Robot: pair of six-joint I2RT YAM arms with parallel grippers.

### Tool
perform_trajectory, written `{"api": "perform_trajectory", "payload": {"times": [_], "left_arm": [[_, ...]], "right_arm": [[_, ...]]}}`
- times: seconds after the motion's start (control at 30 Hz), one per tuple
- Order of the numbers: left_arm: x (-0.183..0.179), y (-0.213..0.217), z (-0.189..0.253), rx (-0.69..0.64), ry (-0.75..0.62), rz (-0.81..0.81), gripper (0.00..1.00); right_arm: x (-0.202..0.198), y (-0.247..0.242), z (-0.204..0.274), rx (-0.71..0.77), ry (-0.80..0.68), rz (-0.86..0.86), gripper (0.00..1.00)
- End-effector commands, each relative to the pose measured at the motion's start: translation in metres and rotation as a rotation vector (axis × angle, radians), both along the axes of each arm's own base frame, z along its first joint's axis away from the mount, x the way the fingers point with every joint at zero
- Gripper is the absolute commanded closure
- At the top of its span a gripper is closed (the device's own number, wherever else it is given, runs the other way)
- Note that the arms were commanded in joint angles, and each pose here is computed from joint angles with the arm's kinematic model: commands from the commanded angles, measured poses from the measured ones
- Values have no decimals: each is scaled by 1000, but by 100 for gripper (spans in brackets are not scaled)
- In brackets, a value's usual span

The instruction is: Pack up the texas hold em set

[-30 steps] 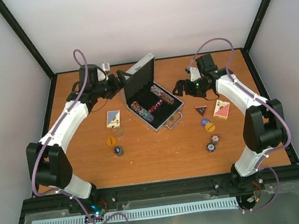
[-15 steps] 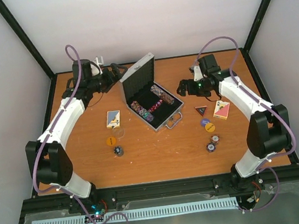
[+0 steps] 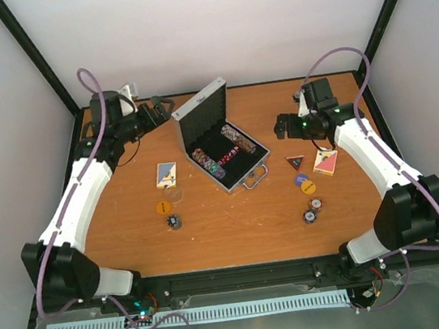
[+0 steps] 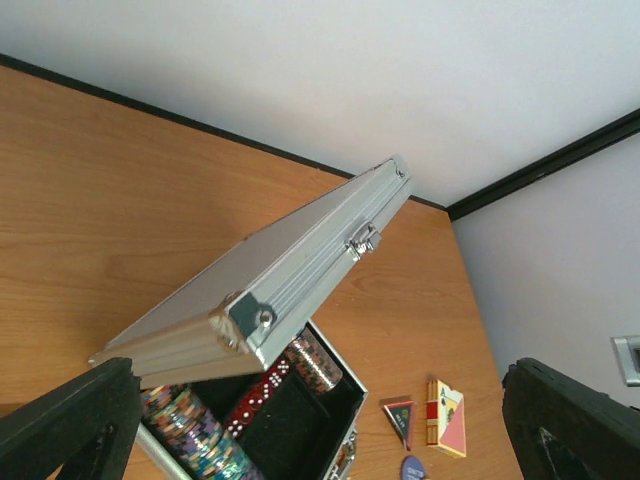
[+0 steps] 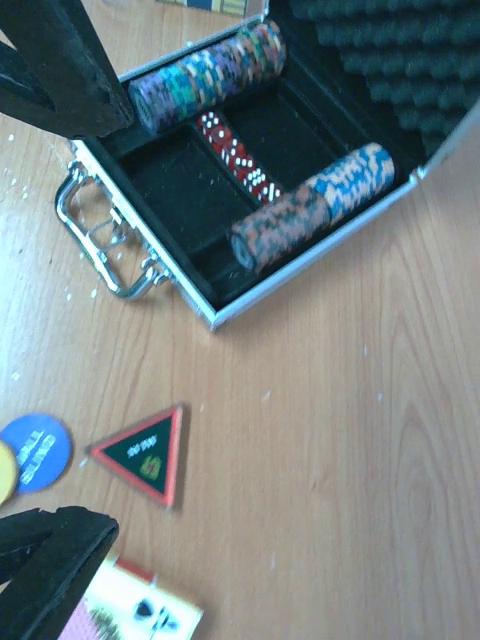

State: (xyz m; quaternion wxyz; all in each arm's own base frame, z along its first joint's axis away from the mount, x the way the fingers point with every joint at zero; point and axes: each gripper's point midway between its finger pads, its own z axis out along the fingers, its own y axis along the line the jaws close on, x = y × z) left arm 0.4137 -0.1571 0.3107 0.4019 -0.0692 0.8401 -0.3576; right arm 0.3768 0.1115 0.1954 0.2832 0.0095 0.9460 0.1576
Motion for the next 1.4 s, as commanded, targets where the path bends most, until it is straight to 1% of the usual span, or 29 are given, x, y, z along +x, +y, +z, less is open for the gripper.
{"api": "perform_trajectory", "payload": {"times": [0.0, 0.13, 0.27, 0.4, 0.53, 0.63, 0.73, 0.83, 1.07, 1.37], "left_arm": [[-24, 24, -5, 129, -15, 56, 0], [-50, 37, -21, 172, 6, 78, 0], [-72, 44, -53, 186, 91, 93, 0], [-84, 46, -72, 176, 139, 99, 0], [-82, 45, -72, 171, 143, 100, 0], [-76, 44, -67, 172, 138, 100, 0], [-71, 43, -64, 171, 131, 104, 0], [-72, 43, -63, 164, 127, 107, 0], [-75, 44, -68, 150, 132, 114, 0], [-79, 47, -62, 148, 116, 128, 0]], "right_arm": [[-22, -36, -9, -82, 67, -104, 0], [-49, -62, -33, -143, 166, -174, 0], [-82, -76, -64, -206, 276, -215, 3], [-105, -66, -92, -167, 361, -181, 5], [-118, -61, -111, -176, 412, -158, 5], [-121, -58, -125, -176, 442, -130, 7], [-120, -51, -142, -152, 479, -95, 13], [-119, -53, -154, -171, 497, -101, 18], [-111, -56, -170, -192, 498, -111, 23], [-102, -59, -180, -192, 498, -136, 30]]}}
